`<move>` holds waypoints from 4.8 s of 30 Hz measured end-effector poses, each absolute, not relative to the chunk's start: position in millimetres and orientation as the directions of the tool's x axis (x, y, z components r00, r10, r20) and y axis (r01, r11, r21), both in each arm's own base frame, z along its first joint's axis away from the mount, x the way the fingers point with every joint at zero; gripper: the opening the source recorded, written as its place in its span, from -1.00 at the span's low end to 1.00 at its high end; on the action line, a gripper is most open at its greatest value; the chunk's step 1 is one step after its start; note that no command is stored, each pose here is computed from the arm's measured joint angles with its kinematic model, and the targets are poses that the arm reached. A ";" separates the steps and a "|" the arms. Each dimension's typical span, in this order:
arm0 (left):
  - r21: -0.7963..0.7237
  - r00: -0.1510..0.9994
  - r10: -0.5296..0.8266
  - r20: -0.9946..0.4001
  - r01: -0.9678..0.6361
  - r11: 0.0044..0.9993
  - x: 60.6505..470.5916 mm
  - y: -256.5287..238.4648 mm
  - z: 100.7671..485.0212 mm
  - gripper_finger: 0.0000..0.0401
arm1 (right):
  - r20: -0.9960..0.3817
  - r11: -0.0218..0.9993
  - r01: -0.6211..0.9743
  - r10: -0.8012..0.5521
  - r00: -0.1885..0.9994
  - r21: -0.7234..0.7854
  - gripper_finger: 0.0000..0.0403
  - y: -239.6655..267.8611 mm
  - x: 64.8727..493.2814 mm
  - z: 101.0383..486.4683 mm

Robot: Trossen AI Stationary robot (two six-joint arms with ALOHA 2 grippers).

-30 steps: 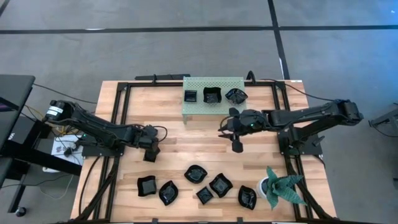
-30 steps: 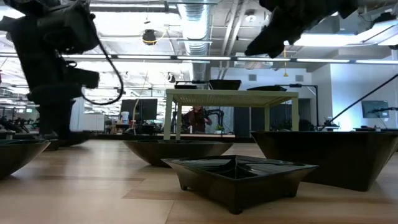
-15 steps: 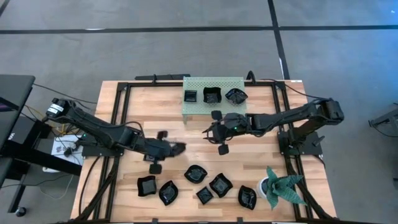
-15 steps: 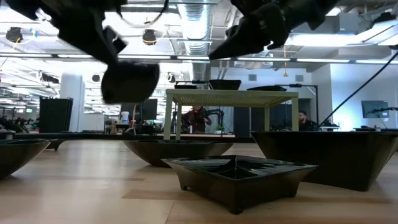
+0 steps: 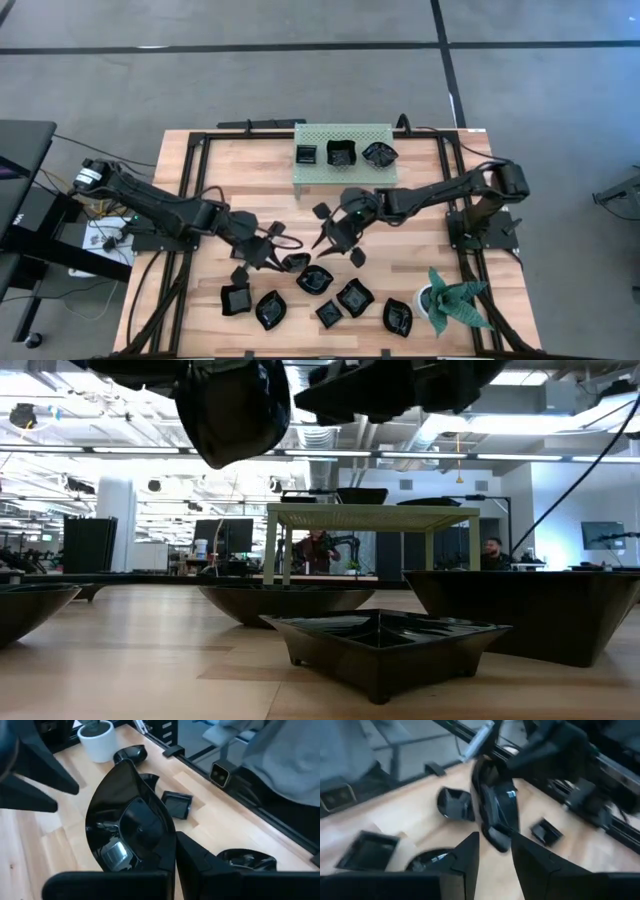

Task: Pick & Place Mini shaped plates
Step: Stack the leaf shaped plate on top of the other leaf shaped plate on the shelf, then stack the distorted plate on top of the other distorted plate on the shelf

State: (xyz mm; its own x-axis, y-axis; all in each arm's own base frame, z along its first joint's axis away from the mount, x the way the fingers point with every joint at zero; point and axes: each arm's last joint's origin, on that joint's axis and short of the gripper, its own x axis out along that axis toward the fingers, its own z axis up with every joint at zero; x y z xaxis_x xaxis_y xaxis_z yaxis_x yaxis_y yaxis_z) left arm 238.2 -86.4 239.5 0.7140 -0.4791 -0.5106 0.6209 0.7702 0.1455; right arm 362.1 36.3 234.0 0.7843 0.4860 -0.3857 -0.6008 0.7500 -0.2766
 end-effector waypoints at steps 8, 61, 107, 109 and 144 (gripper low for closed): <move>0.148 0.732 -0.462 -0.501 0.598 0.787 241.1 -79.5 240.4 -0.97 | -0.363 0.685 -0.693 0.601 0.713 -0.227 -0.46 41.3 383.1 230.5; 0.299 0.913 -0.210 -0.350 0.322 0.899 246.3 -85.3 249.8 -0.60 | -0.585 0.842 -0.476 0.258 0.769 -0.255 -0.99 77.0 336.1 273.6; 0.297 0.919 -0.212 -0.334 0.316 0.901 246.9 -85.3 251.5 -0.60 | -0.673 0.616 0.704 -0.690 0.266 -0.353 -0.99 -74.0 276.9 278.1; 0.297 0.919 -0.212 -0.334 0.316 0.901 246.9 -85.3 251.5 -0.60 | -0.674 0.617 0.704 -0.689 0.267 -0.353 -0.97 -74.1 278.1 277.1; 0.296 0.918 -0.213 -0.334 0.317 0.901 246.9 -85.5 251.5 -0.60 | -0.681 0.662 0.638 -0.676 0.282 -0.393 -0.67 -66.2 278.3 298.8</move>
State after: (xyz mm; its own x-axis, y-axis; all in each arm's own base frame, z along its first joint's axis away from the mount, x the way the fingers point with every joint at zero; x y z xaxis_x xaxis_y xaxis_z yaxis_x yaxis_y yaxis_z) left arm 246.9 -85.5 251.5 0.9182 -0.2133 -0.3337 0.3168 0.9013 0.2956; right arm 278.3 -66.2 298.8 0.2824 -0.6759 -0.6808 0.6375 0.6625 -0.3933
